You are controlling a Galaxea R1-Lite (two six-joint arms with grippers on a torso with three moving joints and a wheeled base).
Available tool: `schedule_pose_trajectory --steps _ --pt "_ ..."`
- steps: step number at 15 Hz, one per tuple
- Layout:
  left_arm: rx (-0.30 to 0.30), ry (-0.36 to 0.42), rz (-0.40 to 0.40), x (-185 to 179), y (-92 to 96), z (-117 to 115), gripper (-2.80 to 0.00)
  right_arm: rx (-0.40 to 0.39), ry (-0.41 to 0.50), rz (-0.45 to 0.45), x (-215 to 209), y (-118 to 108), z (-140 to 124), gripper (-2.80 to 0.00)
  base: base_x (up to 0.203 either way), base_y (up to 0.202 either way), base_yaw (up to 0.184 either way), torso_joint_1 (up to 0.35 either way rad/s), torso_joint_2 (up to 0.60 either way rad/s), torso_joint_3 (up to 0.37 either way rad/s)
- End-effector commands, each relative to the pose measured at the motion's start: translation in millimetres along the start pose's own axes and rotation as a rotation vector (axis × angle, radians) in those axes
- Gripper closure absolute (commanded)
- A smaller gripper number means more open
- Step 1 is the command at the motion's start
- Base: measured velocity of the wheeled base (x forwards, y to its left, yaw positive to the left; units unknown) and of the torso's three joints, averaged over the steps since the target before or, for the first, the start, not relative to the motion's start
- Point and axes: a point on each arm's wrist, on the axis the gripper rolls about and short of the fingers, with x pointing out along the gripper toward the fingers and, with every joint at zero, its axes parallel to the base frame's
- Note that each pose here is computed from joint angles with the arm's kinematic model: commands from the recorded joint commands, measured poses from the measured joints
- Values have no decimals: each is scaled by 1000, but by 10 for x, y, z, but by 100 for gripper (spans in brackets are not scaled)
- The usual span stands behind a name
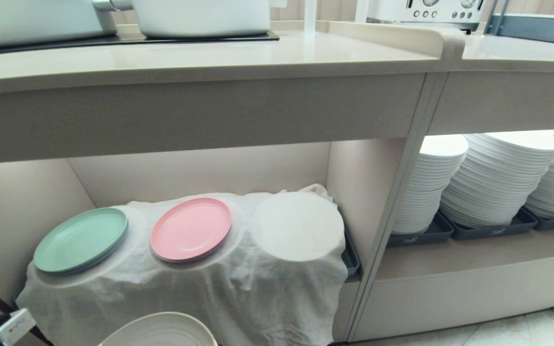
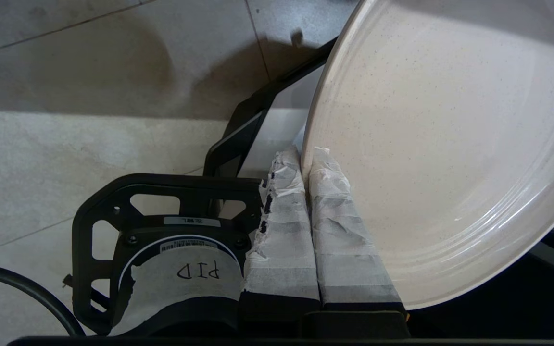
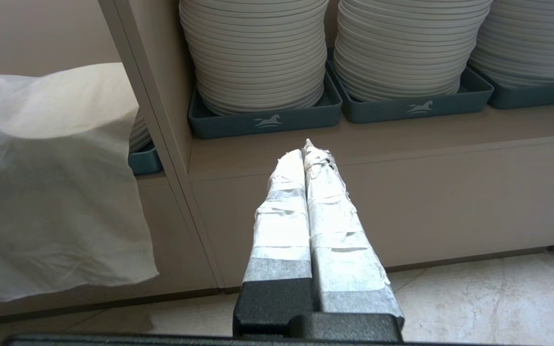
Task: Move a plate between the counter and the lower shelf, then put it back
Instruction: Put the plate in the cupboard
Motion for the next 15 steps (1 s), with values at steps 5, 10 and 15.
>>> schedule_pose_trajectory --steps 5,10,15 --pt "0 -4 -2 -6 -2 2 0 0 0 -1 0 0 0 0 0 0 0 0 0 0" --pt "-6 1 -3 0 -6 5 0 0 0 -1 0 0 0 0 0 0 0 0 0 0" --pt "-8 -11 5 -14 -4 18 0 0 0 -1 0 0 0 0 0 0 0 0 0 0"
